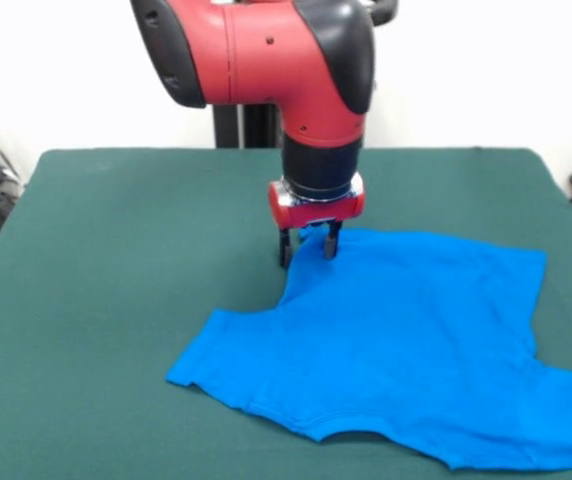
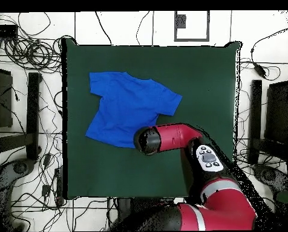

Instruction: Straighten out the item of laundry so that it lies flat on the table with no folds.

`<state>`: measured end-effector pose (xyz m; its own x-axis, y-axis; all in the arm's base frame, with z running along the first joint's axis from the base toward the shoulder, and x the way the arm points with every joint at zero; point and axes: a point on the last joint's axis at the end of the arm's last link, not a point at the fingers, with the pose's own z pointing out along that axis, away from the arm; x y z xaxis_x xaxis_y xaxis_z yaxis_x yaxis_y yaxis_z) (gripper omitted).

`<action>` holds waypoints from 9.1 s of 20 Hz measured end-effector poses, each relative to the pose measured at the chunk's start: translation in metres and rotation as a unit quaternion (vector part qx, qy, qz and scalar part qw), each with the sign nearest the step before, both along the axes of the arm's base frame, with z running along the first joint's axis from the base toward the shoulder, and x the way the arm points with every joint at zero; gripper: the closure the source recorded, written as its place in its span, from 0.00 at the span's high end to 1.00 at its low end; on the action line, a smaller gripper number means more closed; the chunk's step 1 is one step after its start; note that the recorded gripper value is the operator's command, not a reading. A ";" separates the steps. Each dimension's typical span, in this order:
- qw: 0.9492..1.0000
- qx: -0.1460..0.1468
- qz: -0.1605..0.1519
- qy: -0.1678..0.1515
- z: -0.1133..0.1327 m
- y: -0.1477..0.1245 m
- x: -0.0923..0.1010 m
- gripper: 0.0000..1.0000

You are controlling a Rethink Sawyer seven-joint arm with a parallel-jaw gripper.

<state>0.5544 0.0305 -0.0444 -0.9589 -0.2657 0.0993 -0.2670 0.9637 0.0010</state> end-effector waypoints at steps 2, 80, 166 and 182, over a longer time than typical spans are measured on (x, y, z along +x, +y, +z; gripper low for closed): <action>1.000 0.002 0.001 0.000 0.000 -0.001 0.000 1.00; 0.997 0.047 0.059 0.005 0.000 -0.031 0.005 1.00; 0.998 -0.053 0.025 -0.007 0.118 -0.136 0.030 1.00; 0.999 -0.036 0.031 -0.015 0.104 -0.126 0.024 1.00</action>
